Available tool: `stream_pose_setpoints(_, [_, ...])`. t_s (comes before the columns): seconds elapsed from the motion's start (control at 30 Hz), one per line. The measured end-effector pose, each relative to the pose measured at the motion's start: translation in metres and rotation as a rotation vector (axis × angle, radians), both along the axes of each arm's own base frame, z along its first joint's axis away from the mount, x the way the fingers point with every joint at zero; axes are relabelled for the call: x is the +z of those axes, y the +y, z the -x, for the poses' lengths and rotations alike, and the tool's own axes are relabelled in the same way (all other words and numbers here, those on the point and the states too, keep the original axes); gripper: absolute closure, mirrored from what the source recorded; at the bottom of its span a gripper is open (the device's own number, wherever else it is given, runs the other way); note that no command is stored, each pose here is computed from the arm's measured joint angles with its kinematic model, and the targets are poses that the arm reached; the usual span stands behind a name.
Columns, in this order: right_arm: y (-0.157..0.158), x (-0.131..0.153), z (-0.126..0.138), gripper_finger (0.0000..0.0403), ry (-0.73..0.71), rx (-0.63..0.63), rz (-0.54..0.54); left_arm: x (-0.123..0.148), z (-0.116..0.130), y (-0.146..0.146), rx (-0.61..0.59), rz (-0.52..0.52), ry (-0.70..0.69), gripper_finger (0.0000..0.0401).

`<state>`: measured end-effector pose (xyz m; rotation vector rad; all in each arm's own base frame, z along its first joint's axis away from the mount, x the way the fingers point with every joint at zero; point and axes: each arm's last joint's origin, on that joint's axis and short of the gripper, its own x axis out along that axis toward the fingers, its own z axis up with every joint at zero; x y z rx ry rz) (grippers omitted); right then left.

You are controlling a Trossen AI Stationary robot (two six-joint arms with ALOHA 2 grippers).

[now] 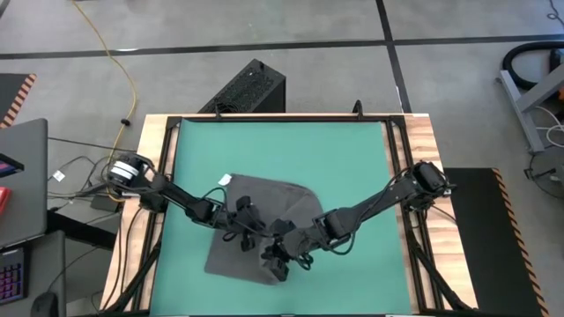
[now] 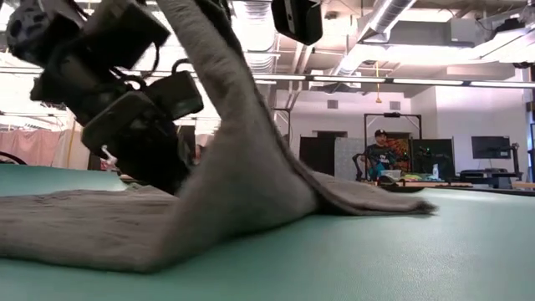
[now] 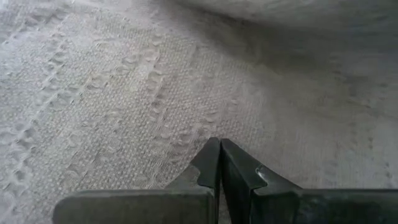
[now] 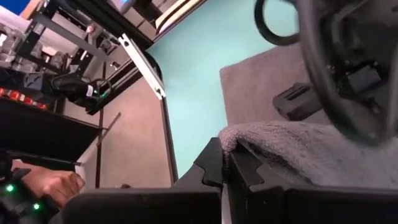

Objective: Roll towel
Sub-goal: Roll the gray towel on the table

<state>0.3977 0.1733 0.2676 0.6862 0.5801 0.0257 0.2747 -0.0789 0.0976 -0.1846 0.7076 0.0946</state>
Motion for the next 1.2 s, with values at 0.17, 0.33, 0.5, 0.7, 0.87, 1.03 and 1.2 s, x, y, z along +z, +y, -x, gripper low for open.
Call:
stream_pose_setpoints(0.17, [0.001,0.000,0.001,0.0385,0.007,-0.005,-0.007,-0.005,-0.020,-0.004,-0.029,-0.005,-0.001,0.0401])
stream_pose_setpoints(0.33, [0.004,-0.001,0.002,0.0385,0.017,-0.005,-0.019,-0.005,-0.052,-0.007,-0.098,0.009,-0.013,0.0401])
stream_pose_setpoints(0.5, [0.007,-0.001,0.004,0.0385,0.018,0.001,-0.021,0.004,-0.073,-0.005,-0.110,0.002,-0.034,0.0401])
stream_pose_setpoints(0.7, [0.009,-0.001,0.005,0.0385,0.025,-0.001,-0.013,0.039,-0.072,0.012,-0.085,-0.046,-0.013,0.0401])
stream_pose_setpoints(0.87, [0.011,-0.003,0.007,0.0385,0.038,0.001,-0.002,0.084,-0.061,0.020,-0.069,-0.096,-0.033,0.0401])
stream_pose_setpoints(1.03, [0.011,-0.003,0.008,0.0385,0.041,0.001,0.000,0.116,-0.022,0.020,0.034,-0.157,-0.007,0.0401])
stream_pose_setpoints(1.2, [0.009,-0.003,0.007,0.0385,0.039,0.001,0.008,0.101,0.030,0.004,0.054,-0.004,-0.163,0.0401])
